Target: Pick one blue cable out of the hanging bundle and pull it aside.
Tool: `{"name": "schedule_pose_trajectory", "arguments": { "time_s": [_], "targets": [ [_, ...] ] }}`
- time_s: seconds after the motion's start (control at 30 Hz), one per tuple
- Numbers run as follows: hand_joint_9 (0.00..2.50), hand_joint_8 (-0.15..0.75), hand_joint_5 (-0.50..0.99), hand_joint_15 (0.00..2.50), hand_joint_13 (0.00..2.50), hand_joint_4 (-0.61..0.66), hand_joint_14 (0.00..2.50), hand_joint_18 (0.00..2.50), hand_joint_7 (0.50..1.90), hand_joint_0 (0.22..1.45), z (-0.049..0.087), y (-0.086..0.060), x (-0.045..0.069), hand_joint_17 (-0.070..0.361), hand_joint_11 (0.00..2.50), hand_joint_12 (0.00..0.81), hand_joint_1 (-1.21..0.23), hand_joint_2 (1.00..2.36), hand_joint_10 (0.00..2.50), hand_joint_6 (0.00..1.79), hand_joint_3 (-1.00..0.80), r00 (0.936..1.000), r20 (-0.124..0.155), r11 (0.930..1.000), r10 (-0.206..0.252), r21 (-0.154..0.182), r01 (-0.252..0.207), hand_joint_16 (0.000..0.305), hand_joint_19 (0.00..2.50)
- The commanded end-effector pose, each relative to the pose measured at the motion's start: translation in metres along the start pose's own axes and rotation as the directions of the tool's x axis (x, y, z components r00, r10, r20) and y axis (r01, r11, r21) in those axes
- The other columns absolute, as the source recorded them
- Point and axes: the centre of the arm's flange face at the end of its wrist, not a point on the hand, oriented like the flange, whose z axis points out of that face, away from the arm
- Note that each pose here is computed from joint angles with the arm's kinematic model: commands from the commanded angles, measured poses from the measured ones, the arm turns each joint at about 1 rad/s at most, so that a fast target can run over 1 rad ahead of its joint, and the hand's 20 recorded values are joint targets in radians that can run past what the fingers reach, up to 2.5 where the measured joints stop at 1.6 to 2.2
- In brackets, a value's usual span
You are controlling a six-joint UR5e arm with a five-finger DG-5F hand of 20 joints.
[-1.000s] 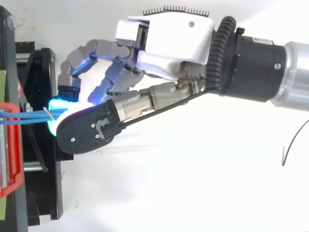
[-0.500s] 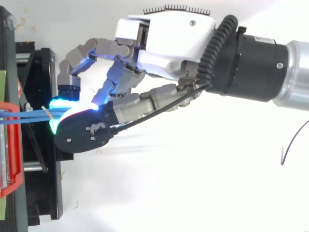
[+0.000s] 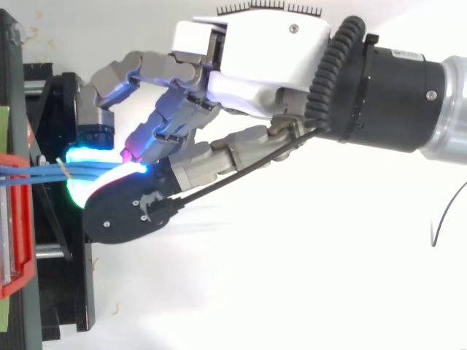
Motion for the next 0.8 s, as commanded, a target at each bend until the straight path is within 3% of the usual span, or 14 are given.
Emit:
{"name": "schedule_pose_trajectory", "arguments": {
  "time_s": [0.0, 0.4, 0.57, 0.73, 0.77],
  "targets": [
    [0.92, 0.238, -0.17, 0.53, 0.86, -0.21, 0.02, 0.90, 1.16, 0.74, 0.0001, -0.0002, -0.0001, 0.101, 0.66, 0.314, -0.87, 1.00, 0.02, 0.94, -0.50, 1.0000, 0.000, 1.0000, -0.001, 0.004, 0.001, 0.045, 0.51],
    [1.11, 0.310, -0.13, 0.57, 0.99, -0.04, 0.02, 1.04, 1.10, 0.47, -0.0003, 0.0009, -0.0002, 0.118, 0.71, 0.356, -0.69, 1.00, 0.02, 0.91, -0.50, 1.0000, 0.000, 1.0000, -0.001, 0.002, 0.001, 0.052, 0.57],
    [1.09, 0.321, -0.14, 0.58, 0.98, 0.01, 0.02, 1.03, 1.10, 0.46, -0.0007, 0.0005, -0.0003, 0.123, 0.72, 0.371, -0.70, 1.00, 0.02, 0.91, -0.50, 1.0000, 0.000, 1.0000, -0.002, 0.007, 0.002, 0.055, 0.58],
    [1.09, 0.308, -0.13, 0.60, 0.95, 0.03, 0.02, 0.97, 1.12, 0.54, -0.0012, 0.0001, -0.0004, 0.114, 0.73, 0.350, -0.53, 1.00, 0.02, 0.90, -0.49, 1.0000, 0.000, 0.9999, -0.003, 0.011, 0.003, 0.050, 0.63],
    [1.09, 0.311, -0.13, 0.61, 0.93, 0.04, 0.02, 0.94, 1.13, 0.56, -0.0008, -0.0011, -0.0003, 0.114, 0.73, 0.352, -0.47, 1.01, 0.02, 0.89, -0.39, 1.0000, 0.000, 0.9999, -0.004, 0.013, 0.004, 0.050, 0.66]
  ]
}}
